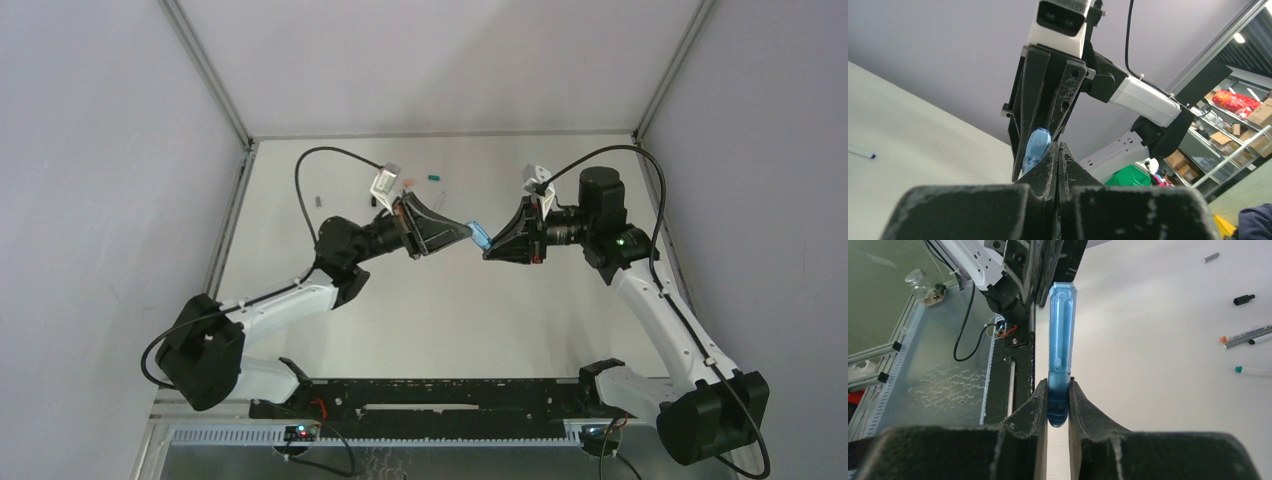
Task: Insert the pens into the pen caps
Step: Place the pen at the center of the board.
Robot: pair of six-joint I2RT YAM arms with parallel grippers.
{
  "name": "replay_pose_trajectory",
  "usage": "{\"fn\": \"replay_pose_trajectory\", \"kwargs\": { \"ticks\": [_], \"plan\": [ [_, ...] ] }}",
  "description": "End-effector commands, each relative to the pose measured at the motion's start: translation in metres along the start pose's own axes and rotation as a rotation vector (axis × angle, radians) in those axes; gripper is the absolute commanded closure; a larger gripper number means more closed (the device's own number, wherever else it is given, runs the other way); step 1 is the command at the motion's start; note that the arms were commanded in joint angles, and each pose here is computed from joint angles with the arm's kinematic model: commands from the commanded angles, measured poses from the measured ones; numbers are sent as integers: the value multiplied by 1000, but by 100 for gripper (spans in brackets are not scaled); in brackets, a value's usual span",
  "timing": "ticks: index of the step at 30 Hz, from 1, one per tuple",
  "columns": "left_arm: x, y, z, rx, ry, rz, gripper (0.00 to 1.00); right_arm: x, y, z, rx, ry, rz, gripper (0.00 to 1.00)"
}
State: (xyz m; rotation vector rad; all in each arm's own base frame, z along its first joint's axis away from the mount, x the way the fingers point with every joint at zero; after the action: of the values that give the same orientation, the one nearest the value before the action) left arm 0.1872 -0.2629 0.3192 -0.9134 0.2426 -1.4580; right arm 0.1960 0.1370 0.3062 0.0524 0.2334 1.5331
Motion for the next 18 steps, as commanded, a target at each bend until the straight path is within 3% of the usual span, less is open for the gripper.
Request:
{"fn": "replay_pose_trajectory", "kwargs": {
  "ticks": [1, 6, 9, 12, 18],
  "plan": [
    [16, -1, -2, 2, 80, -8, 100, 0, 3, 16, -55, -25, 25, 100],
    [15, -5, 0, 16, 69, -10, 98, -1, 2, 14, -58, -20, 19, 100],
    [12, -16, 9, 59, 30, -22, 92, -2, 3, 13, -55, -17, 17, 100],
    [3, -30, 19, 120, -35, -37, 80, -2, 4, 13, -58, -18, 23, 100],
    [-16, -39, 31, 277, -166, 0, 42, -1, 8, 12, -79, -21, 69, 100]
  ]
}}
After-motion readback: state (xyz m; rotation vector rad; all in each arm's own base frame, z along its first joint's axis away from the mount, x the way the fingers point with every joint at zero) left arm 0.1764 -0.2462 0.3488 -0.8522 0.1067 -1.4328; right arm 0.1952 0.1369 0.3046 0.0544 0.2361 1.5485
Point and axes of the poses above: each gripper's point midway between its finger pads, its own x axis out along the fingers, its own y axis along the line the jaws close on, z = x × y, the point moved 9 cm from there along -x, back along the fingers, and after that the axes turned 6 degrees about -x, right-handed, at the moved point
